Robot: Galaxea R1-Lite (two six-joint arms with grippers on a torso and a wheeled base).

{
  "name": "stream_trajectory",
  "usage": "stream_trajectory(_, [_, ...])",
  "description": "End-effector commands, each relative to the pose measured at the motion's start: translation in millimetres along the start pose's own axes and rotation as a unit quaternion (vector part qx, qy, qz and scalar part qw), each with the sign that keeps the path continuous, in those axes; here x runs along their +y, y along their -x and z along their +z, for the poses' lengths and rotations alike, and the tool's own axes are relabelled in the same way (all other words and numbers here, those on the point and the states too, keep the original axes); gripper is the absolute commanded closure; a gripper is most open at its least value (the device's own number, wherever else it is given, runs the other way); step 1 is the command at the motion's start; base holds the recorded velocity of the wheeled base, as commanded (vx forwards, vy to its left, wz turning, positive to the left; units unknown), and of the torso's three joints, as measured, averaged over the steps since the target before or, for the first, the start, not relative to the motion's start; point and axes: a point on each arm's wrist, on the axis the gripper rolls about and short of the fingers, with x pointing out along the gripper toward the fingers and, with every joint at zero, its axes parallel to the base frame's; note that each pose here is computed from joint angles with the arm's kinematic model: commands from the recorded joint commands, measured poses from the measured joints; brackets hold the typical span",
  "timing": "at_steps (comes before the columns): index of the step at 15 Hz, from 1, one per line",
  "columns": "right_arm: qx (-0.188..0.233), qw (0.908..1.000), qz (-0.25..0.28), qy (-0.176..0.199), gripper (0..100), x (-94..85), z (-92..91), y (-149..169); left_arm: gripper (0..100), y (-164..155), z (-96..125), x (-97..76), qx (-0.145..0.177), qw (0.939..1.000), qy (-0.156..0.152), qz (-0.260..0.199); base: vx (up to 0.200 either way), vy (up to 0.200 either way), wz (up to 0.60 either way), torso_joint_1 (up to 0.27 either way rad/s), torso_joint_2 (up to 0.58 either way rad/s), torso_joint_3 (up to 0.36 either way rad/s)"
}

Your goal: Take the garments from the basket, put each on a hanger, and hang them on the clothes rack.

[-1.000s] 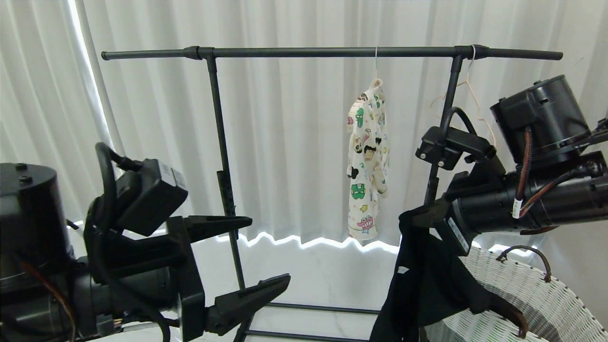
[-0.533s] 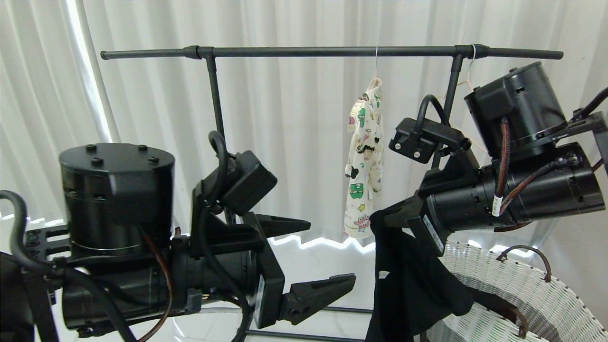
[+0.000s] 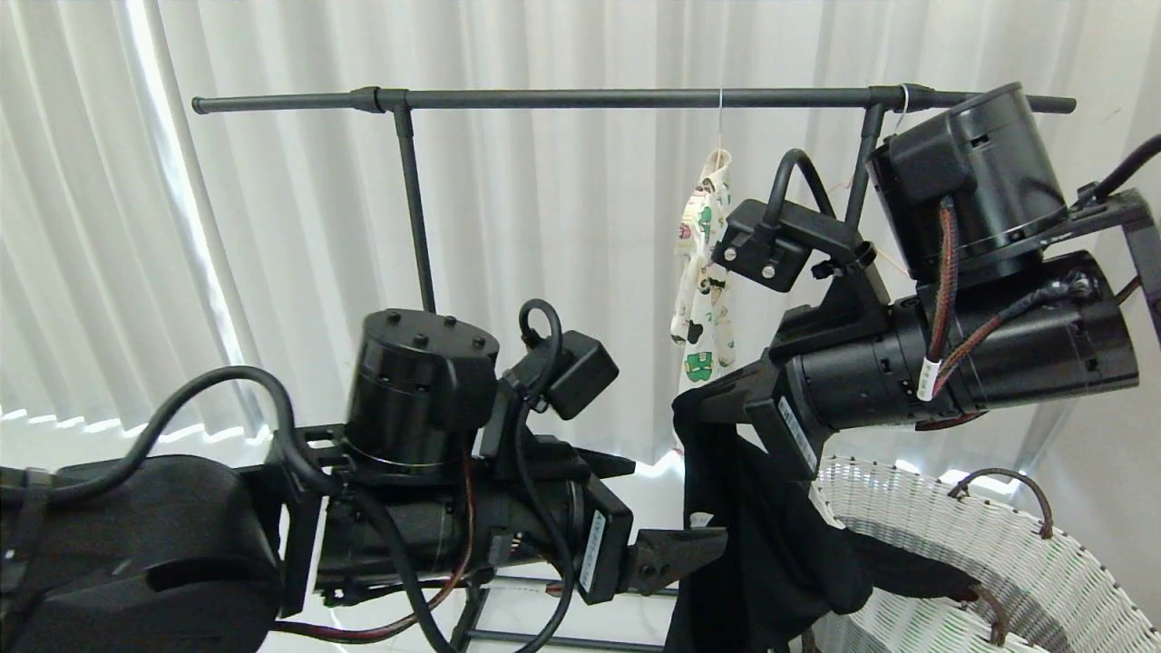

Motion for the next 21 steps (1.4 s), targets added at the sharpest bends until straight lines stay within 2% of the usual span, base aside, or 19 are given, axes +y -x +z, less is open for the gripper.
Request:
stream_trajectory(1, [0.0,1.0,0.002,0.001,100,0.8,0.7,-1,0,-19,-12,11.6,0.029,0.9992,0.017,0.021,0.0,0.0,0.0,0.0,0.0,0.0])
stream_trajectory(3, [-0.004,1.0,0.0,0.001,100,1.3,1.9,2,0,-30,-28,21.6,0.057,0.9928,0.022,0.102,0.0,0.0,0.0,0.0,0.0,0.0])
stream_trajectory(4, [-0.006,1.0,0.001,0.002,100,1.9,2.3,3,0,-34,-35,24.2,0.069,0.99,0.024,0.12,0.0,0.0,0.0,0.0,0.0,0.0])
stream_trajectory(8, [-0.013,0.9999,0.001,0.006,100,3.9,4.6,8,0,-25,-63,23.1,0.111,0.9851,0.035,0.126,0.0,0.0,0.0,0.0,0.0,0.0])
stream_trajectory(13, [-0.017,0.9998,0.003,0.008,100,6.4,5.5,11,0,-20,-60,20.5,0.088,0.9881,0.029,0.123,0.0,0.0,0.0,0.0,0.0,0.0])
stream_trajectory(14, [-0.019,0.9998,0.005,0.01,100,8.0,6.1,13,100,-21,-60,20.3,0.085,0.9885,0.028,0.122,0.0,0.0,0.0,0.0,0.0,0.0])
stream_trajectory(18, [-0.024,0.9995,0.01,0.015,100,13.3,7.5,18,100,-22,-63,19.8,0.089,0.9878,0.027,0.125,0.0,0.0,0.0,0.0,0.0,0.0])
stream_trajectory(20, [-0.025,0.9996,0.006,0.013,100,12.4,6.0,22,100,-17,-71,20.6,0.094,0.9827,0.026,0.157,0.0,0.0,0.0,0.0,0.0,0.0])
stream_trajectory(21, [-0.024,0.9996,0.005,0.011,100,11.6,5.3,22,100,-16,-71,21.3,0.085,0.982,0.023,0.167,0.0,0.0,0.0,0.0,0.0,0.0])
